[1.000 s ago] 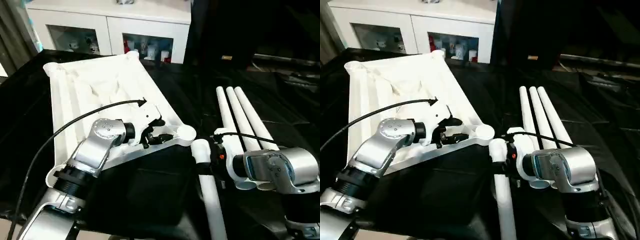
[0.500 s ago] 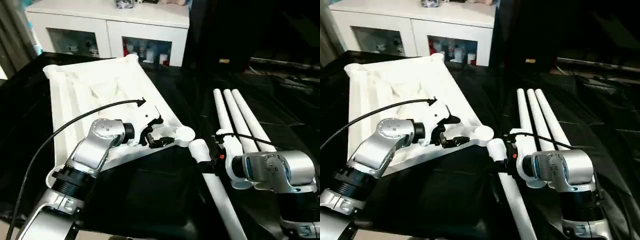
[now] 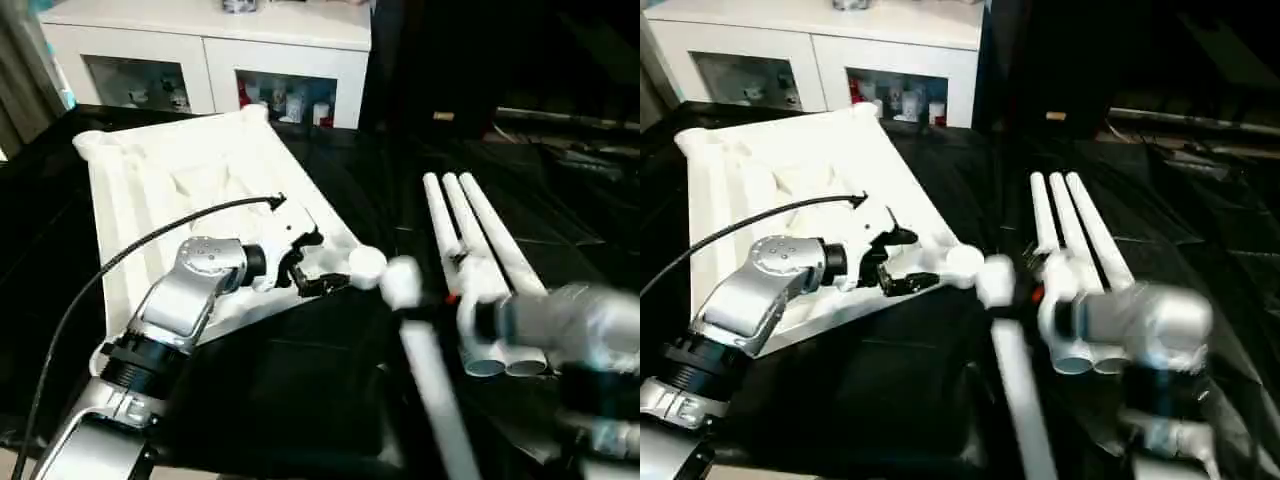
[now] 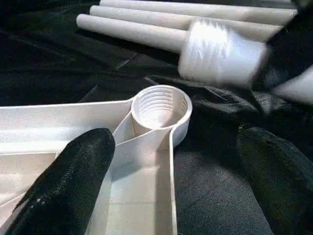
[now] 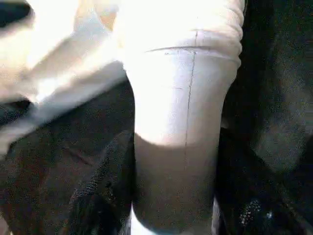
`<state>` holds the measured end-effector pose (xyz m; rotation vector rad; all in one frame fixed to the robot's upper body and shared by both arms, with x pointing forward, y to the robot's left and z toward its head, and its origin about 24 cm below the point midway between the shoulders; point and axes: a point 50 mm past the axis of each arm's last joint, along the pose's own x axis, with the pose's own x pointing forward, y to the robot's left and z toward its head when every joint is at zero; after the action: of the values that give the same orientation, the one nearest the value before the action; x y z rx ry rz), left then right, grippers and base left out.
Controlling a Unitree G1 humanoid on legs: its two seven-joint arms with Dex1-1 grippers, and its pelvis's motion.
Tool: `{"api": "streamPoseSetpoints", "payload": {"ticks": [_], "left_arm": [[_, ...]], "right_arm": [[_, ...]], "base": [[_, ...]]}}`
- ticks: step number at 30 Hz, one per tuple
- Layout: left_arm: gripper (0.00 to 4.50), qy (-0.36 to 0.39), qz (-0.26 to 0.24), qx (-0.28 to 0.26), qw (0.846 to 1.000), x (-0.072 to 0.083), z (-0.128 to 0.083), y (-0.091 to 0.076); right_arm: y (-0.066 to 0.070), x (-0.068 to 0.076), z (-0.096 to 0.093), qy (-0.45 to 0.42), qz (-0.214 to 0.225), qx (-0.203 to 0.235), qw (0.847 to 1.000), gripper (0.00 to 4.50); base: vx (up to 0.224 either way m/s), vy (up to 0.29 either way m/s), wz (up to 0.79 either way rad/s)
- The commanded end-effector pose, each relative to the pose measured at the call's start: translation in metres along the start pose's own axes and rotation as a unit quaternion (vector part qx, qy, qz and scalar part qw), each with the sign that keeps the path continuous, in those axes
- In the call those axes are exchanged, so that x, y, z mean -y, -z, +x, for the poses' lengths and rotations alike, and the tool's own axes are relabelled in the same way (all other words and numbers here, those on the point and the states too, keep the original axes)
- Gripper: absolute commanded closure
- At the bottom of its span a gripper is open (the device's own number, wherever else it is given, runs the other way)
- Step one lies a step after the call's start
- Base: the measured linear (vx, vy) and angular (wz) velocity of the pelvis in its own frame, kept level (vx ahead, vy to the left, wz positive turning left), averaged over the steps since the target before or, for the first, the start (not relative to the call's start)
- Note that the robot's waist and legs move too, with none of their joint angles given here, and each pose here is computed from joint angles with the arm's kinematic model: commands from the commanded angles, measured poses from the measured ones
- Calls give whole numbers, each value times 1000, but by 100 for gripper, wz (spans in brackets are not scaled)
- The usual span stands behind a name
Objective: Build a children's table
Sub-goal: Pick table leg
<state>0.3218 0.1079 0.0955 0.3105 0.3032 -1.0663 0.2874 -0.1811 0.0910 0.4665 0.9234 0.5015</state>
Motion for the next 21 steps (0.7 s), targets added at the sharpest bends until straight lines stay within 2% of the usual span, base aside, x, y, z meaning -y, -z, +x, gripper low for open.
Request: {"api": "streamPoseSetpoints", "payload": {"ticks": [1, 6, 7, 10, 11, 12, 13, 15, 21], "left_arm": [[0, 3, -2, 10, 1000, 1, -2, -4], [0, 0, -15, 27, 1000, 1, -3, -8], [0, 0, -15, 27, 1000, 1, -3, -8], [0, 4, -32, 46, 998, 2, -3, -12], [0, 10, -52, 69, 996, 3, -3, -18], [0, 19, -74, 96, 992, 4, -3, -25], [0, 24, -84, 109, 990, 5, -3, -29], [0, 36, -99, 130, 986, 8, -1, -35], [0, 52, -100, 134, 984, 14, 3, -38]], "right_arm": [[-10, -1, -10, -16, 5, 20, 1000, 259], [-28, -4, -23, -33, 10, 60, 998, 259], [-28, -4, -23, -33, 10, 60, 998, 259], [-41, -7, -29, -49, 17, 96, 994, 259], [-57, -7, -35, -38, 22, 161, 986, 259], [-76, -4, -44, -23, 31, 247, 968, 259], [-84, -3, -49, -19, 42, 287, 957, 259], [-94, -2, -55, -37, 70, 327, 942, 259], [-95, -7, -52, -53, 83, 329, 939, 260]], "base": [[0, 0, 0], [0, 0, 0], [0, 0, 0], [0, 0, 0], [0, 0, 0], [0, 0, 0], [0, 0, 0], [0, 0, 0], [0, 0, 0]]}}
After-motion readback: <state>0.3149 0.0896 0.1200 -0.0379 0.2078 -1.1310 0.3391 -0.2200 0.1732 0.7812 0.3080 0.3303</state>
